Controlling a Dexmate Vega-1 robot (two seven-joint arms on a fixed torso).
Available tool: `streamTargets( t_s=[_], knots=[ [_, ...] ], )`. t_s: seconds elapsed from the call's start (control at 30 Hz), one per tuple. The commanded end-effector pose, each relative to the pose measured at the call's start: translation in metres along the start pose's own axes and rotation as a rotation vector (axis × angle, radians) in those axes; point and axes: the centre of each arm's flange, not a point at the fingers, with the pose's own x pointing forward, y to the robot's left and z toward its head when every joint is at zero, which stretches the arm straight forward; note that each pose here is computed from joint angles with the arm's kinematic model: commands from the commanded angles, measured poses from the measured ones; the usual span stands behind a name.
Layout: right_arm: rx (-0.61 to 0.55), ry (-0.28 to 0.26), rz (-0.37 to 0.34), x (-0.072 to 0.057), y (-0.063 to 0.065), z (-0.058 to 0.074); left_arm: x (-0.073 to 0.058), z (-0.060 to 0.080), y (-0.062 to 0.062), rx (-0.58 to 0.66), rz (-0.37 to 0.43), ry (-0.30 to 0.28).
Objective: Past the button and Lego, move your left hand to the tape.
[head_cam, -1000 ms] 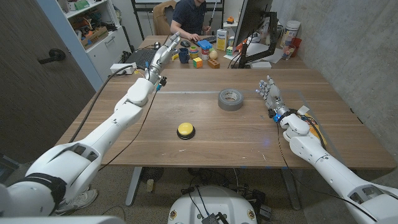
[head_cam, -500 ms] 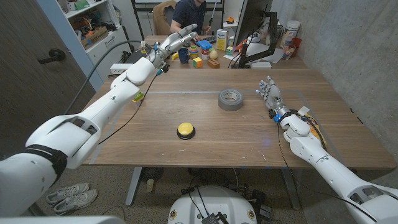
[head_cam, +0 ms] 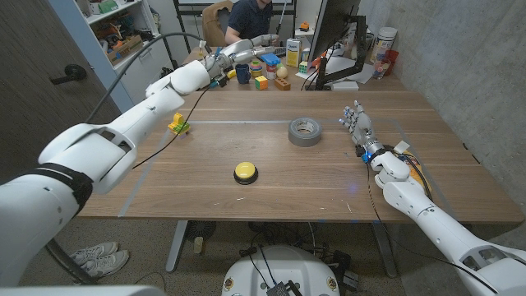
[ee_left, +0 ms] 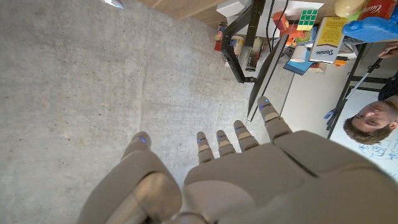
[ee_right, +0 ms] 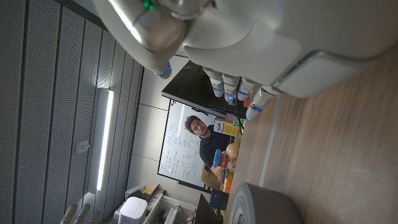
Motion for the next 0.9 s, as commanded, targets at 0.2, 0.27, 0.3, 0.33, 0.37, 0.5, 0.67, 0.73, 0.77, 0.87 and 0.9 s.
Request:
streamTargets(
  t_s=[0.2, 0.27, 0.3, 0.33, 0.37, 0.5, 0.67, 0.73, 0.77, 0.87, 0.9],
  knots=[
    [0.006, -0.004, -0.001, 0.001, 0.003, -0.004, 0.041, 0.029, -0.019, 0.157, -0.176, -0.103],
    [0.006, -0.005, -0.004, 0.001, 0.003, -0.004, 0.045, 0.031, -0.023, 0.157, -0.19, -0.11],
    [0.007, -0.005, -0.004, 0.001, 0.003, -0.004, 0.046, 0.031, -0.025, 0.16, -0.199, -0.112],
    [0.006, -0.005, -0.005, 0.001, 0.002, -0.004, 0.047, 0.032, -0.027, 0.165, -0.206, -0.113],
    [0.006, -0.005, -0.005, 0.001, 0.002, -0.004, 0.048, 0.032, -0.03, 0.167, -0.216, -0.113],
    [0.006, -0.006, -0.008, 0.0, 0.002, -0.003, 0.051, 0.032, -0.041, 0.169, -0.251, -0.109],
    [0.006, -0.005, -0.007, 0.0, 0.002, -0.003, 0.052, 0.03, -0.056, 0.174, -0.288, -0.102],
    [0.006, -0.005, -0.006, 0.0, 0.003, -0.003, 0.053, 0.029, -0.062, 0.174, -0.299, -0.098],
    [0.006, -0.005, -0.006, 0.0, 0.003, -0.003, 0.053, 0.029, -0.065, 0.175, -0.306, -0.095],
    [0.006, -0.005, -0.004, 0.001, 0.004, -0.003, 0.055, 0.028, -0.075, 0.181, -0.322, -0.084],
    [0.007, -0.004, -0.004, 0.001, 0.004, -0.003, 0.056, 0.028, -0.078, 0.186, -0.332, -0.08]
  ],
)
